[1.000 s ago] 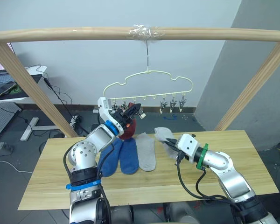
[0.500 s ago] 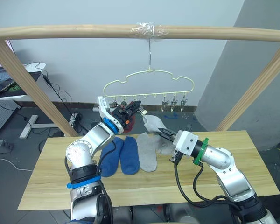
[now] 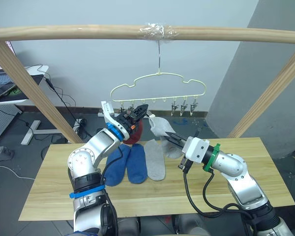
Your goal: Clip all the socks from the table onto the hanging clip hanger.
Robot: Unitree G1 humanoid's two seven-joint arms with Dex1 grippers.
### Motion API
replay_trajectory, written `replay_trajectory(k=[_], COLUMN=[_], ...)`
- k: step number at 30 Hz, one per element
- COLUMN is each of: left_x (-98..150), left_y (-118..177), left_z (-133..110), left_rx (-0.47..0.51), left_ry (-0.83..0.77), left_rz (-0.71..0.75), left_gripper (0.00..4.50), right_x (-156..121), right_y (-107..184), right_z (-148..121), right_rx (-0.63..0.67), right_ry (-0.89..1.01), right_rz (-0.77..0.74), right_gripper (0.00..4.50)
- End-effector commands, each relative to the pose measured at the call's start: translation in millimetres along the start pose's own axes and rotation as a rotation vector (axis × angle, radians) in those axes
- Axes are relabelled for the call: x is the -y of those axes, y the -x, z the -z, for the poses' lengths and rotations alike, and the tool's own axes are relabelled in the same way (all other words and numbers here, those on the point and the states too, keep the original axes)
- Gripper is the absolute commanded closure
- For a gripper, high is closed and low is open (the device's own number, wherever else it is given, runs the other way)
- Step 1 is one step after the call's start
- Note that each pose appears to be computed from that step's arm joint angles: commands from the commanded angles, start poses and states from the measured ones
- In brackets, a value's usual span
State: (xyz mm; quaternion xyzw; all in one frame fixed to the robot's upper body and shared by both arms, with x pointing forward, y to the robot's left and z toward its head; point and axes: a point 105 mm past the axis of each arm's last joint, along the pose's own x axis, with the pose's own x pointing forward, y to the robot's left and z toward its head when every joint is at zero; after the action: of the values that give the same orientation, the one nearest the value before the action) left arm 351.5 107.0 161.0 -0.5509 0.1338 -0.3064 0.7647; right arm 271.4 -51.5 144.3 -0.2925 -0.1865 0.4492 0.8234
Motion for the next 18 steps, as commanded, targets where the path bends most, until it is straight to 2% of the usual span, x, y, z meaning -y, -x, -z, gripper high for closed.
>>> replay_trajectory(k=[1,18], left_x=[9,11], left_y=[0,-1], left_z=[-5,1], left_rx=[0.012,-0.014], left_ry=[-0.007,-0.017], left_rz=[0.032,0.049], left_gripper=[4.26,4.26], right_x=[4,7], right_y=[-2,-11], right_z=[-10,-11], right_rx=[0.050,0.068], right_ry=[0.013,-0.011], right_rz=[0.012,0.012], right_gripper=[4.41,4.41])
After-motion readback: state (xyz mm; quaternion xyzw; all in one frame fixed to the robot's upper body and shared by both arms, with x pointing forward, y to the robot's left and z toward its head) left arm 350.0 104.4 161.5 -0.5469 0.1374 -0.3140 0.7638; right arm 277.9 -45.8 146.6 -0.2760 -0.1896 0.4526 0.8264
